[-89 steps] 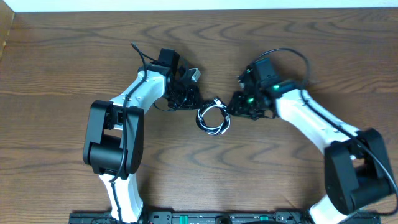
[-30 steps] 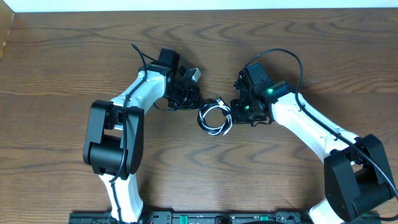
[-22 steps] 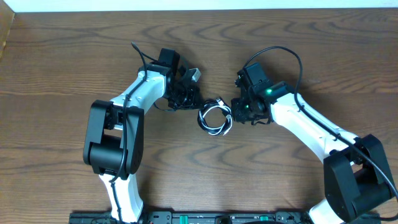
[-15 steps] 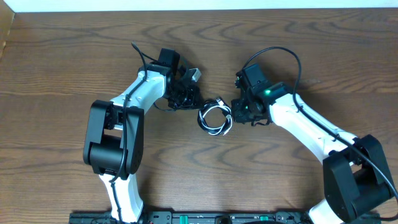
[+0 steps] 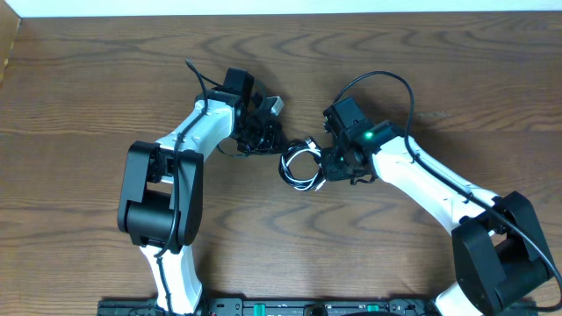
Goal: Untangle cables
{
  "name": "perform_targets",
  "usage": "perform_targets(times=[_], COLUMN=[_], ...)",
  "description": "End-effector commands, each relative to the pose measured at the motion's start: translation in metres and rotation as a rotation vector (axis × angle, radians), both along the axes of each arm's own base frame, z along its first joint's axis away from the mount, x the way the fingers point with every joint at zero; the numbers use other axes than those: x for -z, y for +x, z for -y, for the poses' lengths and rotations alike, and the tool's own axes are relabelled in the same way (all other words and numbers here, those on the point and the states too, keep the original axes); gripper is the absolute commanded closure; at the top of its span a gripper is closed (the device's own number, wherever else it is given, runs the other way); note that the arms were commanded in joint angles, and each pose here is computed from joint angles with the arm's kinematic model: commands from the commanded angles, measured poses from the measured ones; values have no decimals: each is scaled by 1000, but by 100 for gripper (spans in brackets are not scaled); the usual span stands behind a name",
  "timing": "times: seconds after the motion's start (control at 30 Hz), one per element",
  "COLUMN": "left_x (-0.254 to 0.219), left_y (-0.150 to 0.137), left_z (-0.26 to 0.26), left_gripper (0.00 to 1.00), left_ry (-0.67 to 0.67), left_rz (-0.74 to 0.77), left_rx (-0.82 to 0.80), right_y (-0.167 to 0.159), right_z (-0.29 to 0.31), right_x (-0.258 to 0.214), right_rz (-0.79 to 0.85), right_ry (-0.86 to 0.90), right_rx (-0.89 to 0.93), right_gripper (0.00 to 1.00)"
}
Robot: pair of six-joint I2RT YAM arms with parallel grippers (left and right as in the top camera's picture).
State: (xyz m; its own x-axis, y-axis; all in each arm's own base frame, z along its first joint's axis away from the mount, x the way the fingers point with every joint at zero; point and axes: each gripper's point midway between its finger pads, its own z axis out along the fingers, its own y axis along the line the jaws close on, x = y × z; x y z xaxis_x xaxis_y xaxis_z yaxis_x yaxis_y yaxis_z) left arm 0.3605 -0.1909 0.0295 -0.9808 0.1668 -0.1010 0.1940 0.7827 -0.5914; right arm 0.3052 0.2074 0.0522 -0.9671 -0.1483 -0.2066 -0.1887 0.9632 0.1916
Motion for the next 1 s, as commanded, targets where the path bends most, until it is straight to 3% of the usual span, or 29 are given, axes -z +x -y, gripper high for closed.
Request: perform_targets(times=[0.0, 0.13, 0.27, 0.4, 0.57, 0.8, 0.87, 0.9, 0.97], left_x=[4, 4, 4, 3, -15, -16, -15, -9, 4], left_y=[-3, -3, -3, -4, -11, -11, -11, -10, -7], left_z=[2, 2, 2, 4, 22, 23, 22, 16, 2], left_gripper=[93, 93, 93, 93, 93, 92, 93, 92, 87], left_ry=[-13, -13, -13, -28, -177, -184, -176, -128, -16], left_rz=[-5, -5, -5, -9, -18, -15, -13, -8, -10], left_rx=[22, 22, 22, 24, 73, 79, 78, 71, 42], right_y=[-3, -6, -2, -3, -6, 8, 11, 11, 10], right_z=[9, 11, 8, -2, -21, -15, -13, -12, -11], right_x=[8, 13, 11, 9, 4, 5, 5, 5, 6], right_rz=[-1, -9, 6, -4, -26, 36, 48, 48, 43], right_ry=[-48, -57, -41, 11, 112, 76, 63, 61, 58], right_rx=[4, 5, 5, -9, -16, 29, 35, 36, 38], right_gripper=[75, 82, 99, 99, 99, 99, 92, 85, 82])
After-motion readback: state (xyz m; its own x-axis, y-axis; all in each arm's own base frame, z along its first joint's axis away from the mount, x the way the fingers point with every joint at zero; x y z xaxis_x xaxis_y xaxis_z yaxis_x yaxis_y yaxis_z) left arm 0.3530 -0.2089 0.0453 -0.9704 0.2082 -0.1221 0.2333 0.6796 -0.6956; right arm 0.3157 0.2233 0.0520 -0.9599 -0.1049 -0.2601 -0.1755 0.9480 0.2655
